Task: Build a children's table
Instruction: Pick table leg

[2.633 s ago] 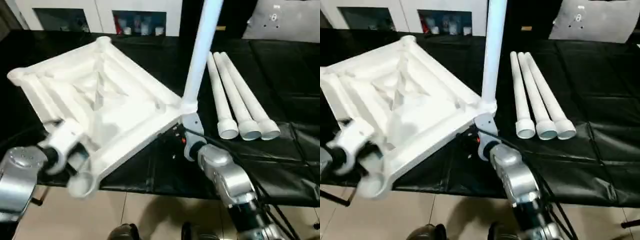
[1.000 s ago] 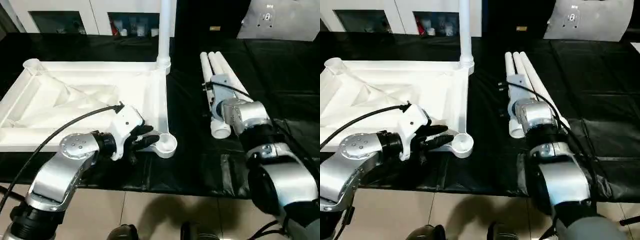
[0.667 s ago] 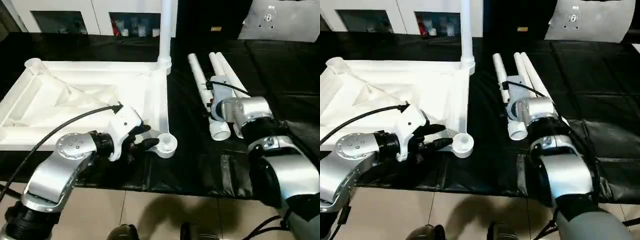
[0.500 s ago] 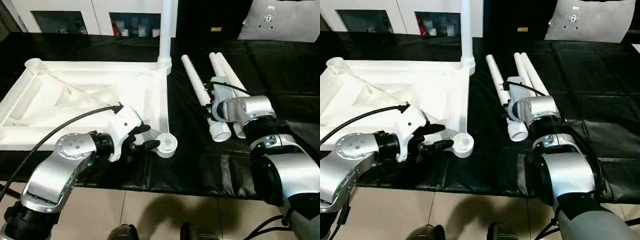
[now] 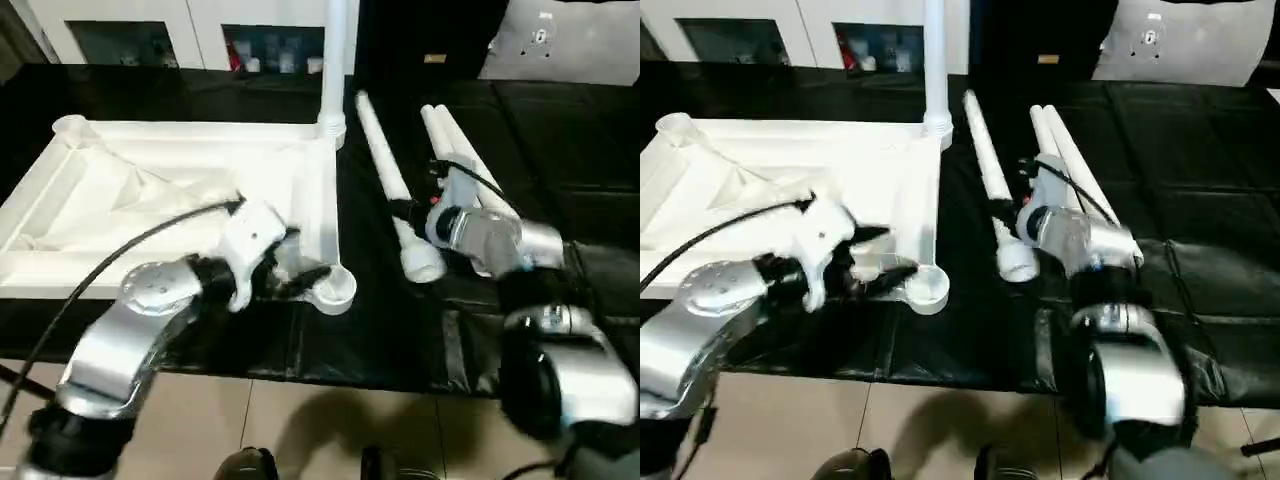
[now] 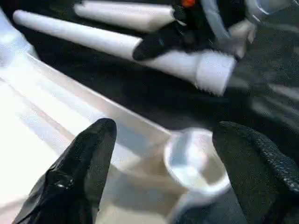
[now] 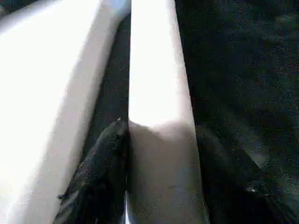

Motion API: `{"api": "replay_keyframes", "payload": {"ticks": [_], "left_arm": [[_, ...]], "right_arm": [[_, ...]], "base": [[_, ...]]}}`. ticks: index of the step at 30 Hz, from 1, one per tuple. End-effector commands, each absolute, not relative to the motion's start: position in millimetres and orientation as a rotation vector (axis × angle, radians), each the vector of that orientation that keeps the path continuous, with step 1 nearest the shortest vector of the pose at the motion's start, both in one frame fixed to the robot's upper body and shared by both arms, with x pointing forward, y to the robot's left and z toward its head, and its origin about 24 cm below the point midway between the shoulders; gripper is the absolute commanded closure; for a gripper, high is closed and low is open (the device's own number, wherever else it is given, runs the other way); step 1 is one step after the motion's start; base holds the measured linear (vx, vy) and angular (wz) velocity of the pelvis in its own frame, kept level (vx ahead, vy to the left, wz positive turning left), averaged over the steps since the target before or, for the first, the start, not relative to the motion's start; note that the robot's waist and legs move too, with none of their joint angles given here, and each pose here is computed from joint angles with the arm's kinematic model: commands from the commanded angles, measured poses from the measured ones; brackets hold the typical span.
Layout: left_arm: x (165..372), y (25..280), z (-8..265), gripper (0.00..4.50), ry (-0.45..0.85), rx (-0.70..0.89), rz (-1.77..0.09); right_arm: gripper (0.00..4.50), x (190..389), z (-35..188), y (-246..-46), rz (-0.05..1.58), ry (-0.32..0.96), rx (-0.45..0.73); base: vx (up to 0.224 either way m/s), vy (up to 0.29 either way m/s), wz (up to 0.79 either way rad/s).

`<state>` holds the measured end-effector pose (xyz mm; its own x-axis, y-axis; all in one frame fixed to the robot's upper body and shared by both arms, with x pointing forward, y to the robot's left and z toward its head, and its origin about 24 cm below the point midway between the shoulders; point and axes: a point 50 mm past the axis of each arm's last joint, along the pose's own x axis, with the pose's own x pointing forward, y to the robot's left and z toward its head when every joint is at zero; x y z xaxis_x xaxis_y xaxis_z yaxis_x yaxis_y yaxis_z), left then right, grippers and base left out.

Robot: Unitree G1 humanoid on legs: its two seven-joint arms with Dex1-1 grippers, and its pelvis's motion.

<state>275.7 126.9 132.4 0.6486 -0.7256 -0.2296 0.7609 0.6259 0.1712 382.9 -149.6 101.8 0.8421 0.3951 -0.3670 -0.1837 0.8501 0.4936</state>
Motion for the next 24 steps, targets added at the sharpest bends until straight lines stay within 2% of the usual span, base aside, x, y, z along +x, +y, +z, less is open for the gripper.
{"api": "replay_keyframes", "payload": {"ticks": [1,4,7,9,10,11,13,15,24], "left_arm": [[280.6,131.3,137.1,0.41,0.115,0.246,-0.806],[288.5,128.5,146.6,0.01,0.058,0.142,-0.762],[292.9,125.3,155.4,0.0,0.016,0.046,-0.746],[297.3,121.0,165.9,0.0,-0.018,-0.066,-0.748],[297.3,121.0,165.9,0.0,-0.018,-0.066,-0.748],[299.0,114.7,175.7,0.0,-0.047,-0.169,-0.779],[299.1,112.8,178.2,0.0,-0.053,-0.196,-0.791],[299.7,104.3,184.3,0.0,-0.056,-0.284,-0.829],[301.6,89.6,198.8,0.0,-0.066,-0.485,-0.896]], "right_arm": [[2.65,383.3,123.1,-154.0,0.364,0.368,0.556],[2.71,372.1,131.5,-158.2,0.448,0.218,0.639],[2.71,359.4,138.3,-158.4,0.54,0.096,0.689],[2.71,344.4,143.3,-156.7,0.663,0.021,0.72],[2.71,344.4,143.3,-156.7,0.663,0.021,0.72],[2.71,328.3,143.6,-152.9,0.801,0.004,0.743],[2.71,323.6,143.3,-151.8,0.834,0.005,0.75],[2.71,308.7,143.8,-146.3,0.95,-0.005,0.787],[2.71,287.0,146.2,-132.6,1.116,-0.008,0.789]], "base": [[0.0,0.0,0.0],[0.0,0.0,0.0],[0.0,0.0,0.0],[0.0,0.0,0.0],[0.0,0.0,0.0],[0.0,0.0,0.0],[0.0,0.0,0.0],[0.0,0.0,0.0],[0.0,0.0,0.0]]}}
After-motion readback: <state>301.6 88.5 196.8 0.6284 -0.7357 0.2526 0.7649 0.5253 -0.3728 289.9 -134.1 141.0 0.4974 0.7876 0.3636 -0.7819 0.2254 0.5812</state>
